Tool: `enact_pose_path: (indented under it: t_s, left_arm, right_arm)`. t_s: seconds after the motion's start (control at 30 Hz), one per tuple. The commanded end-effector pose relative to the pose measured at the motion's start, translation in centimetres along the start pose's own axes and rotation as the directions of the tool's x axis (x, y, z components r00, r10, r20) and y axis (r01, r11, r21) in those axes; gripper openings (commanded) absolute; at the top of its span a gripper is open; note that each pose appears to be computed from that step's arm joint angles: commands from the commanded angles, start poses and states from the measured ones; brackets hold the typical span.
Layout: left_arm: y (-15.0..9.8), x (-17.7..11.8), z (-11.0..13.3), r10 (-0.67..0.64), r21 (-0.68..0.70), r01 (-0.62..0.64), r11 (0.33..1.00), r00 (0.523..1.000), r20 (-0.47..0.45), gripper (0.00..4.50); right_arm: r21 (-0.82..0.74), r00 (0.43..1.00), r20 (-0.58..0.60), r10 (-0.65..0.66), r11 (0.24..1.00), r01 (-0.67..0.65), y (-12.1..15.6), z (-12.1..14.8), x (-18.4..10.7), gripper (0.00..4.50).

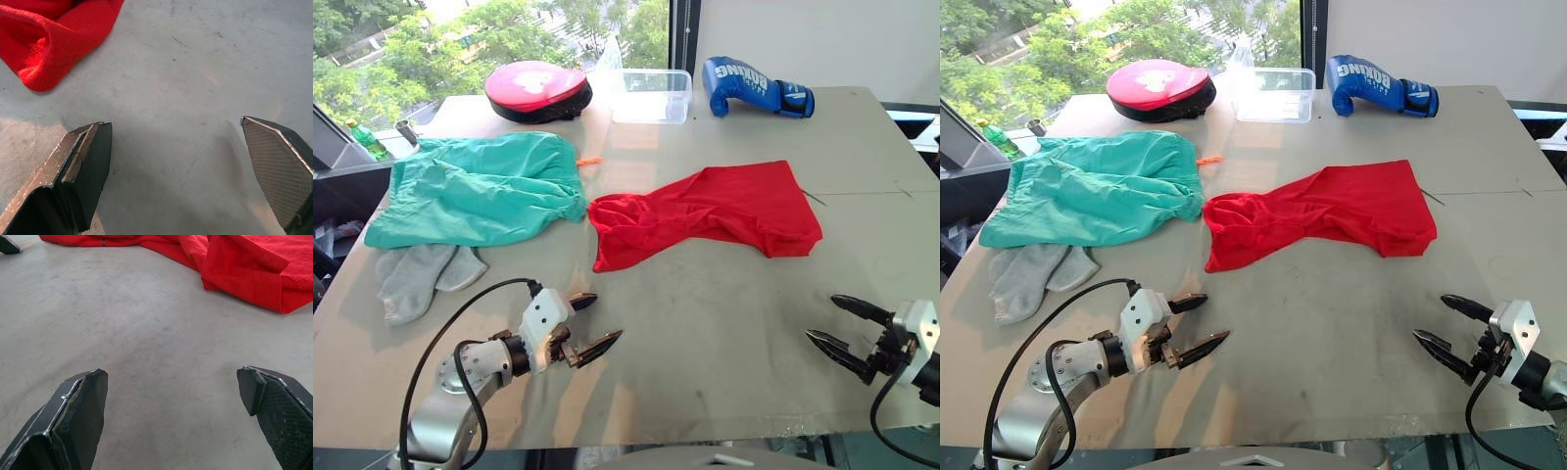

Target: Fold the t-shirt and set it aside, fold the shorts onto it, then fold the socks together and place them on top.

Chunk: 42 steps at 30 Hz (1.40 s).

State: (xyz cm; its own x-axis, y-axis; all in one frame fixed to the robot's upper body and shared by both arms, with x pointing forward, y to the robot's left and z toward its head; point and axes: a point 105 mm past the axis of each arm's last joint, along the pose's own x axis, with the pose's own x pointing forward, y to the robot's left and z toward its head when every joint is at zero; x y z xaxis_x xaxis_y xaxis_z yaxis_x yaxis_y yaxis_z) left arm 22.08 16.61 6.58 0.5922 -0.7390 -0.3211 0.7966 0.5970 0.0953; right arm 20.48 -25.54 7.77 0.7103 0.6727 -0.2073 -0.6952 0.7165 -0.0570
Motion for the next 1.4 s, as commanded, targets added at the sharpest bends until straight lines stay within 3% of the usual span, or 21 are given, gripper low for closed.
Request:
enact_pose_path:
  t_s: [0.03,0.67,0.8,0.87,1.1,1.27,1.4]
  left_arm:
    - [-0.2,-0.3,1.5,-0.021,0.041,0.019,0.999,0.999,0.045,4.5]
    - [-0.3,-0.5,3.2,-0.068,0.048,0.062,0.997,0.989,0.134,4.5]
    - [1.2,0.3,7.4,0.014,-0.061,0.005,0.998,0.953,0.303,4.5]
    - [1.8,1.3,9.9,0.024,-0.033,-0.013,0.999,0.939,0.342,4.5]
    - [3.1,6.8,13.7,0.151,0.155,-0.197,0.968,0.951,0.269,4.5]
    - [3.6,9.8,14.1,0.281,0.189,-0.321,0.928,0.937,0.208,4.5]
    - [4.1,11.6,13.0,0.418,0.203,-0.433,0.878,0.901,0.113,4.5]
  right_arm:
    - [-0.041,1.0,0.007,0.003,0.999,-0.002,-0.2,0.8,-0.4,4.44]
    - [-0.054,1.0,0.014,0.022,0.998,-0.021,-0.1,1.1,0.0,4.44]
    - [-0.055,0.998,0.039,0.047,0.998,-0.045,0.5,1.9,0.4,4.44]
    - [-0.048,0.995,0.082,0.057,0.997,-0.054,1.0,3.1,0.9,4.44]
    - [-0.078,0.987,0.146,0.067,0.995,-0.056,1.8,5.4,2.3,4.44]
    - [-0.085,0.983,0.173,0.061,0.995,-0.047,2.4,6.2,2.6,4.44]
    - [-0.08,0.981,0.187,0.052,0.996,-0.038,2.8,6.7,2.5,4.44]
